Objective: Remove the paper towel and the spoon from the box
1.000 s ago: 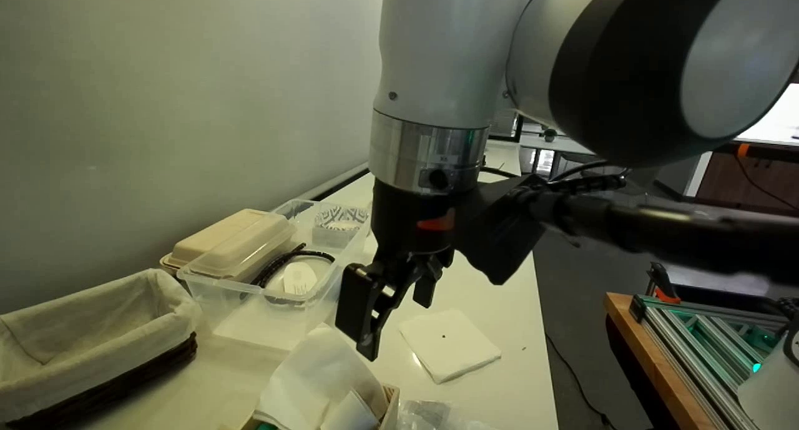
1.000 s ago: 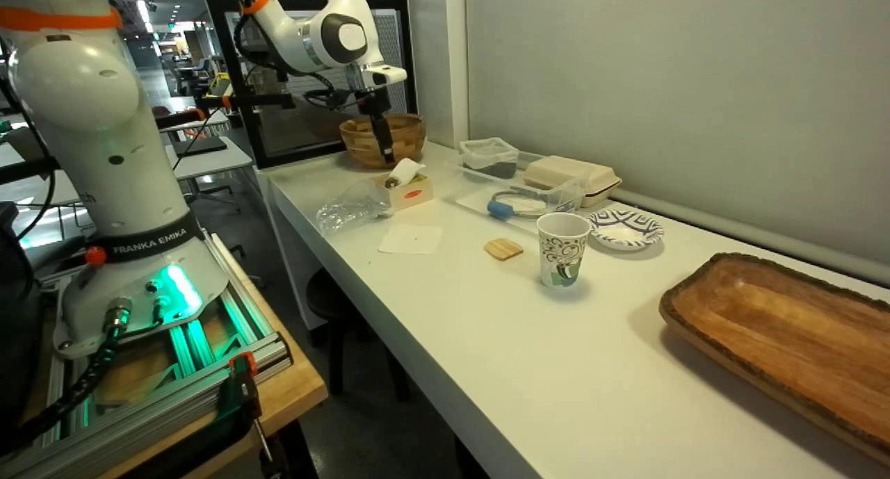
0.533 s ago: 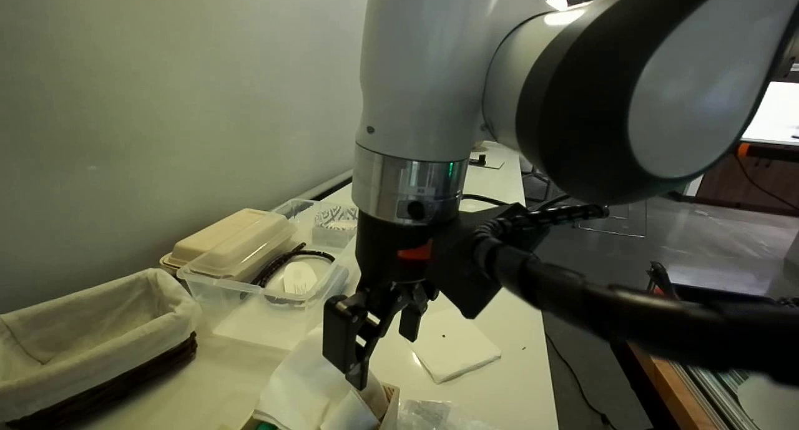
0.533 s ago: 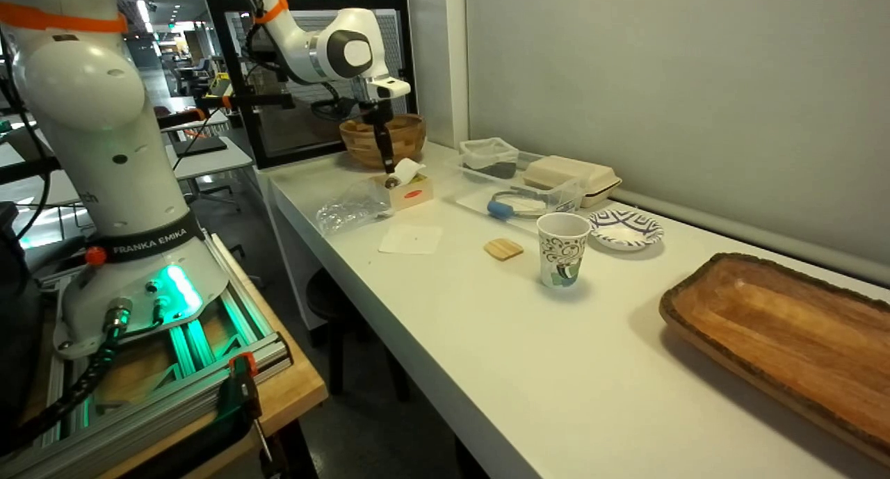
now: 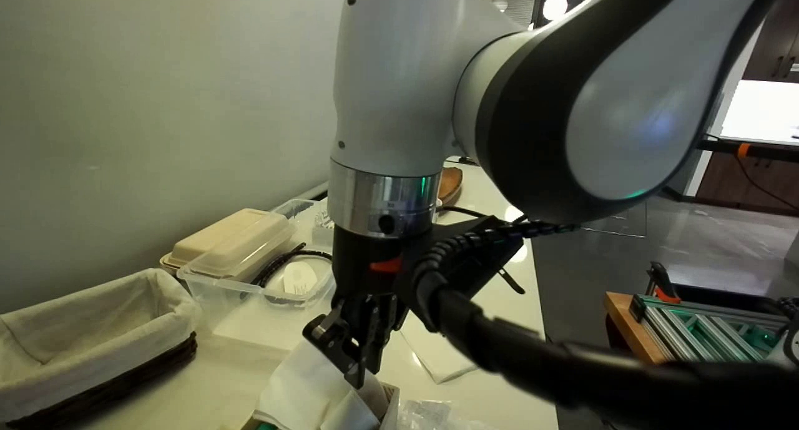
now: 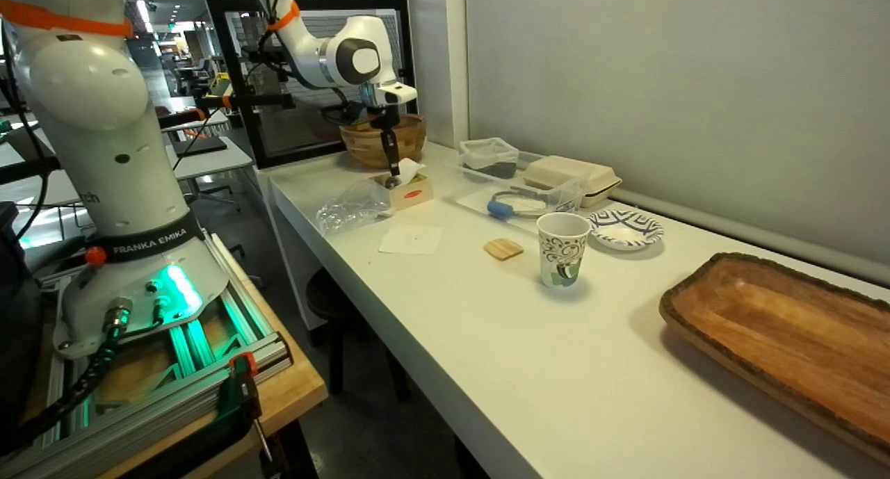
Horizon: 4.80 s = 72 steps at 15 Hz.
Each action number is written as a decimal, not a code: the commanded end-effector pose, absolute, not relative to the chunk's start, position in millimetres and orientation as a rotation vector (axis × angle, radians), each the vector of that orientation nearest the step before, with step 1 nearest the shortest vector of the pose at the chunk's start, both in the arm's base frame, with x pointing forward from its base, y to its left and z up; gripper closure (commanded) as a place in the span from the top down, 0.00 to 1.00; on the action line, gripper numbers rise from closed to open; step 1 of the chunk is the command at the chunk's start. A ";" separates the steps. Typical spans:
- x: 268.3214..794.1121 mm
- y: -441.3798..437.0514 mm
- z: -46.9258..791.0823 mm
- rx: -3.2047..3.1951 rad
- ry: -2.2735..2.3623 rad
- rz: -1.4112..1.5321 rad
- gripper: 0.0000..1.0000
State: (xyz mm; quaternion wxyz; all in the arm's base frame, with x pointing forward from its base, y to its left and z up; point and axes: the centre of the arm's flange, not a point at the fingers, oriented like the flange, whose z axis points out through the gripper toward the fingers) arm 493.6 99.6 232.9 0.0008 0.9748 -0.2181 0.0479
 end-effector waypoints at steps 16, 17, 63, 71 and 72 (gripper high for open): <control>513.9 110.9 226.1 3.109 -0.692 0.039 0.21; 514.1 111.0 227.5 3.106 -0.692 0.027 0.19; 517.2 124.4 272.5 2.950 -0.542 -0.043 0.01; 523.8 125.7 267.1 2.992 -0.467 -0.008 0.01; 524.9 125.7 260.1 2.991 -0.464 0.007 0.31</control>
